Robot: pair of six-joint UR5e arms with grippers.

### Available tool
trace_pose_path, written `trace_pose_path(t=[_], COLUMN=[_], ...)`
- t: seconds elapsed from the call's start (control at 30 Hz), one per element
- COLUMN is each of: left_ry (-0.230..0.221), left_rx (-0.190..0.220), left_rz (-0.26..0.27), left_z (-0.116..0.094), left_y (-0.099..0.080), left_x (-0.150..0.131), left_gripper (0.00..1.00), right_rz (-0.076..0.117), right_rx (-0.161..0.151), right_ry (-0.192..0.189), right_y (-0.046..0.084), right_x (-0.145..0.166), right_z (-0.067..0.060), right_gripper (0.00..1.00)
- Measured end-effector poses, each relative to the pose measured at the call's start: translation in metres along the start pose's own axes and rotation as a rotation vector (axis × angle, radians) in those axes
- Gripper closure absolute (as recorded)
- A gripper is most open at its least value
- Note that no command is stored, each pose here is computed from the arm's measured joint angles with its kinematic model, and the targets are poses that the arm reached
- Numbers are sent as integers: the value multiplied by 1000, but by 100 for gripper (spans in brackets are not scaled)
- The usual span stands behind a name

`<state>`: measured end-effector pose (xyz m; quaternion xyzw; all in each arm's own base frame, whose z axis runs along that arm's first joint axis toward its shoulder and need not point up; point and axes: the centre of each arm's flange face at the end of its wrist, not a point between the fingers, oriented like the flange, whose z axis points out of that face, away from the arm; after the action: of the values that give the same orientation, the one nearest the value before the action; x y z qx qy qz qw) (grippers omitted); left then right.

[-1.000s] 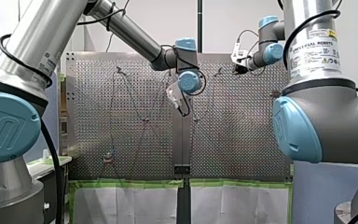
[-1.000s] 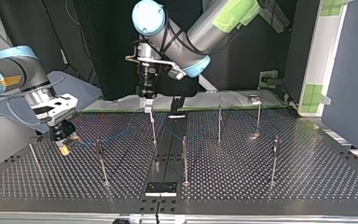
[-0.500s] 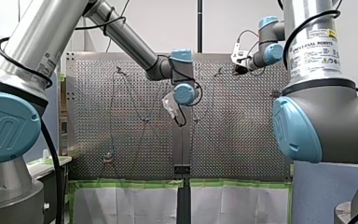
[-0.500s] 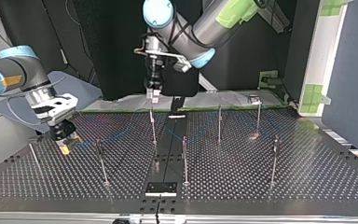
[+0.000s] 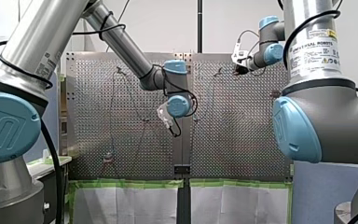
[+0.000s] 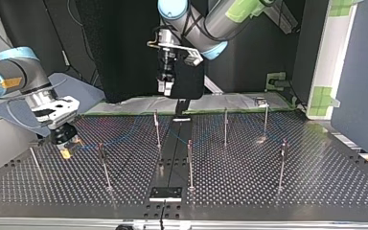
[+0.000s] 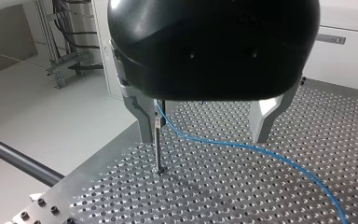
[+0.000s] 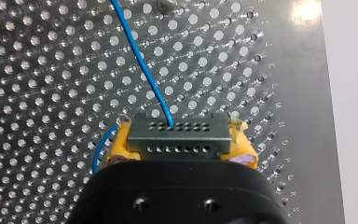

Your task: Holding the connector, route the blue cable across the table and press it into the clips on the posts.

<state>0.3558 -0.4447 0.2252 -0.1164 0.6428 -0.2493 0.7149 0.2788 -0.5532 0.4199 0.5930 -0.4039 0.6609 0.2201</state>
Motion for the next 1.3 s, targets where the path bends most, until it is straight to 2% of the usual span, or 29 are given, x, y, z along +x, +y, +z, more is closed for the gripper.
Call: trace_pose_path(t=[1.3], left_ry=[0], left_rx=[0], left_rz=[0], left_z=[-97], left_y=[88], left_x=[37], left_gripper=[0], right_rz=[1], right_rx=[0], right_ry=[-3], right_y=[0], right_x=[-2], right_z=[1], right_gripper=[100])
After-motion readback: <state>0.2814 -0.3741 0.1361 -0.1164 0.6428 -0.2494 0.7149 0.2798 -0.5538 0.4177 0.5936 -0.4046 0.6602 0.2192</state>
